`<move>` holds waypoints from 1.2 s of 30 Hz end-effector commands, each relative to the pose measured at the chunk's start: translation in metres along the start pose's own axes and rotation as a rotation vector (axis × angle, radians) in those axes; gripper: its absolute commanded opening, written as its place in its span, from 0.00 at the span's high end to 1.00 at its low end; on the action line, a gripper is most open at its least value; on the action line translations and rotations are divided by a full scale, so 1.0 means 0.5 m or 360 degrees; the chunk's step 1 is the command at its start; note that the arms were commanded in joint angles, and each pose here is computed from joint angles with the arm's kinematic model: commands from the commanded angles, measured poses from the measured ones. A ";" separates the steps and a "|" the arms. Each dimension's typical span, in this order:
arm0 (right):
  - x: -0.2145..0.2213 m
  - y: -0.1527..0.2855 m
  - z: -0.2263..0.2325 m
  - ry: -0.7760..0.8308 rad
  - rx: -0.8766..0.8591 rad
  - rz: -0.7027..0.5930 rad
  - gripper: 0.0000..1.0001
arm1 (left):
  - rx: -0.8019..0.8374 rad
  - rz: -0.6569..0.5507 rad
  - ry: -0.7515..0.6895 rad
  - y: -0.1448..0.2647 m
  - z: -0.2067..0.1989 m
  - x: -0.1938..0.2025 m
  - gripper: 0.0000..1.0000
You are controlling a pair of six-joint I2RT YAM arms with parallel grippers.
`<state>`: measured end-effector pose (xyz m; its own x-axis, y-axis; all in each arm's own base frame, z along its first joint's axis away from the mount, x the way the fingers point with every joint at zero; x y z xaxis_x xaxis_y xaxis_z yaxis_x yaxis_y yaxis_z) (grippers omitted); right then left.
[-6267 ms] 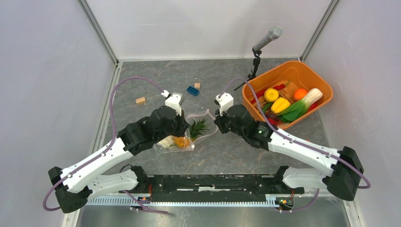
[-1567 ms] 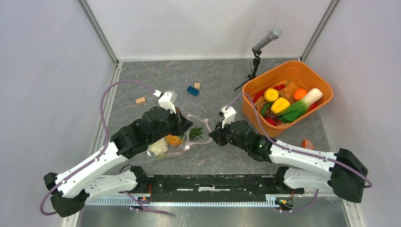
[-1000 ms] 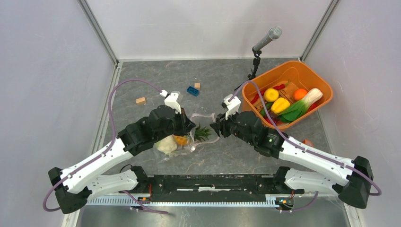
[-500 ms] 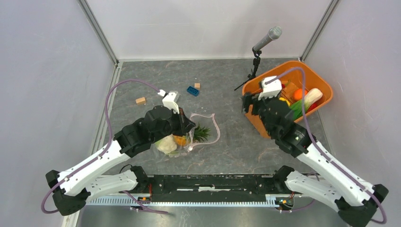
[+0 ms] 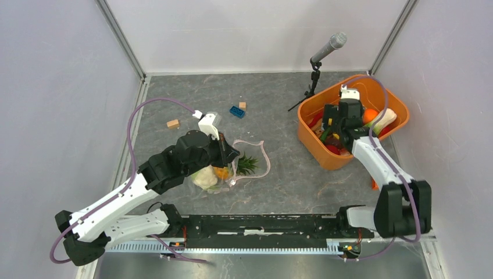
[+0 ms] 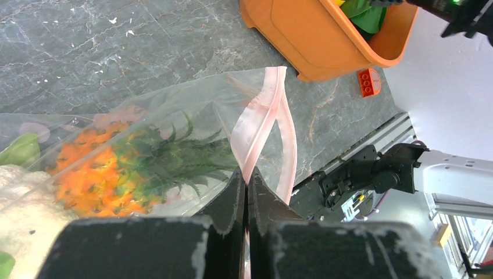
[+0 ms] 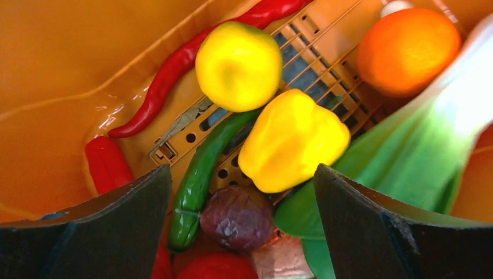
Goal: Place the food in the zip-top bag and seal the zipper
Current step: Pick up the fake fruit from the bin.
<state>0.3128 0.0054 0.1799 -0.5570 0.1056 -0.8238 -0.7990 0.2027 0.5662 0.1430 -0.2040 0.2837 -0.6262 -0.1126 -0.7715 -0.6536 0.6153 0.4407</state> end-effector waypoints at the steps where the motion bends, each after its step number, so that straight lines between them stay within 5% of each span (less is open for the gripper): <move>1: -0.053 -0.049 0.017 -0.0074 -0.0089 -0.0116 0.05 | 0.0045 -0.0065 -0.0062 0.008 -0.008 -0.020 0.98; 14: -0.038 -0.196 0.002 -0.0059 -0.0030 0.0072 0.07 | 0.0011 -0.0077 -0.0075 0.009 -0.001 -0.019 0.98; 18: -0.006 -0.217 0.010 -0.0030 -0.0069 0.0164 0.21 | 0.0010 -0.0058 -0.0085 0.006 0.000 -0.016 0.98; 23: 0.012 -0.206 0.013 -0.0034 -0.0119 0.0151 0.32 | 0.0001 -0.0058 -0.0079 0.009 0.003 -0.013 0.98; 26: 0.003 -0.189 0.013 -0.0056 -0.0135 0.0110 0.48 | -0.0001 -0.0062 -0.0079 0.009 0.003 -0.015 0.98; 36: -0.066 -0.036 0.008 -0.0233 -0.0297 -0.0306 0.54 | 0.0020 -0.0052 -0.0077 0.010 -0.001 -0.015 0.98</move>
<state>0.3563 -0.0033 0.1532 -0.5302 0.1796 -0.8287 -0.8303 0.0882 0.5503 0.1431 -0.2026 0.2831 -0.6173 -0.0957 -0.7809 -0.6544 0.6133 0.4422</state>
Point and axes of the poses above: each gripper's point midway between its finger pads, its own y axis back along the fingers, its own z axis along the line the jaws close on, x = y × z, the point moved 6 cm from there along y, back along the fingers, and after that the axes turned 4 degrees about -y, right-handed, at the moved point
